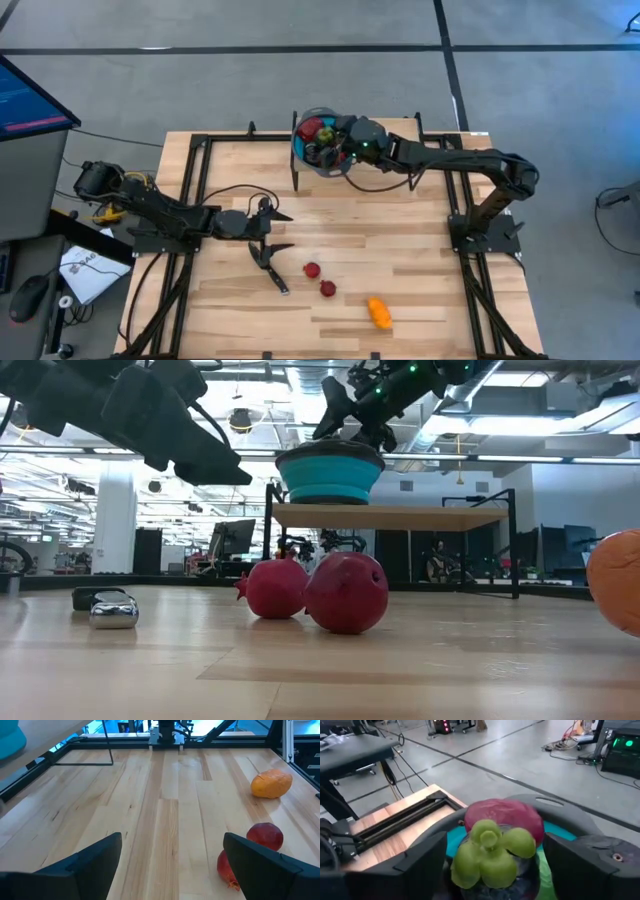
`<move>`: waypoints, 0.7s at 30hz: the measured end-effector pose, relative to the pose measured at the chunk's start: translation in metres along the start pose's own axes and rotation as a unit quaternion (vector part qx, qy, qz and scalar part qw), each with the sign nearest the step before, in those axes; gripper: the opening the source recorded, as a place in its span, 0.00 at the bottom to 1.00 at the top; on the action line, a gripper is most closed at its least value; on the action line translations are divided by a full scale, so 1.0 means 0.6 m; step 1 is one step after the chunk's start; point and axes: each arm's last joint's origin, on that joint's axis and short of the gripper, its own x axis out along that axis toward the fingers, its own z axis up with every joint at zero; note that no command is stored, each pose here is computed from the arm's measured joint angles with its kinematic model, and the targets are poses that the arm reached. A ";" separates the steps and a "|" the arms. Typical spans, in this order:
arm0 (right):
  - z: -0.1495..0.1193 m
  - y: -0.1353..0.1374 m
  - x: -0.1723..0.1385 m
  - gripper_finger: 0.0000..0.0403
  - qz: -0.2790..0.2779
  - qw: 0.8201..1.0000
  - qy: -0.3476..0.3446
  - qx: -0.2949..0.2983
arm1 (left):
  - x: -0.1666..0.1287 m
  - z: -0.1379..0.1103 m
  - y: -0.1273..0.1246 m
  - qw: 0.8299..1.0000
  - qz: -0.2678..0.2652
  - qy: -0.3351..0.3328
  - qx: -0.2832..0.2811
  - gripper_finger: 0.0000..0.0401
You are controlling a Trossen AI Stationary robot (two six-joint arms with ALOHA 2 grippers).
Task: Pick & Place Fruit
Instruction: Put the black mangosteen into the blue strainer bowl on the shelf, then put the yellow mango into the blue strainer bowl on the shelf
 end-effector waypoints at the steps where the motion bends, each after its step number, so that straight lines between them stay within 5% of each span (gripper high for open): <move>1: 0.000 0.000 0.000 0.81 0.000 1.000 -0.001 0.000 | 0.000 0.000 0.000 1.000 -0.001 0.000 0.000 0.85; 12: 0.037 0.013 -0.049 0.88 -0.004 0.998 -0.057 -0.016 | 0.000 0.000 -0.001 1.000 -0.006 0.000 0.000 0.85; 21: 0.041 0.086 -0.135 0.81 -0.050 0.990 -0.101 -0.088 | 0.000 0.000 -0.001 1.000 -0.007 0.000 0.000 0.85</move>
